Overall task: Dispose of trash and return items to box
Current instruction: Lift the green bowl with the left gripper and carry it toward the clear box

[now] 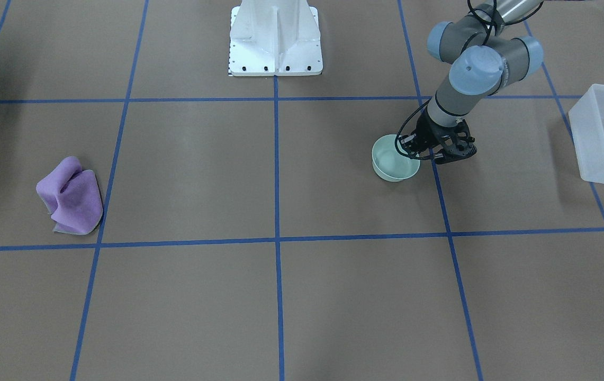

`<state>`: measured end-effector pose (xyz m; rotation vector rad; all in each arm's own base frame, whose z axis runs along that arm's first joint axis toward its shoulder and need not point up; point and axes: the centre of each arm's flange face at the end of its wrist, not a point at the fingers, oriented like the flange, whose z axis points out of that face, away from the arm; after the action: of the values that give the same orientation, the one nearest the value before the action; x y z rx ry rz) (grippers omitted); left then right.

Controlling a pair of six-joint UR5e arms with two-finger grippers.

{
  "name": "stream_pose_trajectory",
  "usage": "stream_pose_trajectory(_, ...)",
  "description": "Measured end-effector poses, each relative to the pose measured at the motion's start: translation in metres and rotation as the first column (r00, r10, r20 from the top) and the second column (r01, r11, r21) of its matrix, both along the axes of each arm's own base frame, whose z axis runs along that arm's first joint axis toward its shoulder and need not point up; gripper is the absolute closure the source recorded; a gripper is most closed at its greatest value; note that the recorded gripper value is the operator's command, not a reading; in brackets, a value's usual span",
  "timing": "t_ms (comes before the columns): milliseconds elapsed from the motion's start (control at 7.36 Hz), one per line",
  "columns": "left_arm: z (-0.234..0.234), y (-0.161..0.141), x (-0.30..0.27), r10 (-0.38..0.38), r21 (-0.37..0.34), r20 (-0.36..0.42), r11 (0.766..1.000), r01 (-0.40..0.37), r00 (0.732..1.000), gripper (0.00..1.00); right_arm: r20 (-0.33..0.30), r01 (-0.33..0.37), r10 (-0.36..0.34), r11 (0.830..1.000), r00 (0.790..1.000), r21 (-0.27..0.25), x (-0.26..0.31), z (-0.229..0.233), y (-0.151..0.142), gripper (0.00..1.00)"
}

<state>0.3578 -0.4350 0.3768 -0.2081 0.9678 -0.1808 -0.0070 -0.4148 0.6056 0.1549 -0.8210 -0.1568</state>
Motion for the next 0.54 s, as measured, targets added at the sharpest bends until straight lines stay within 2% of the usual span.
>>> stream_pose_trajectory(272,-0.021,-0.035,-0.097,-0.046,0.015,-0.108,0.999,0.048,0.993,1.0,-0.005,-0.002,0.002,1.0,1.0,-0.014,-0.037,-0.006,-0.005,0.0)
stream_pose_trajectory(543,0.019,-0.051,-0.199,-0.062,0.12,-0.128,0.99,0.078,0.99,1.0,0.012,-0.049,0.049,0.999,0.999,-0.01,-0.1,-0.02,-0.008,0.0)
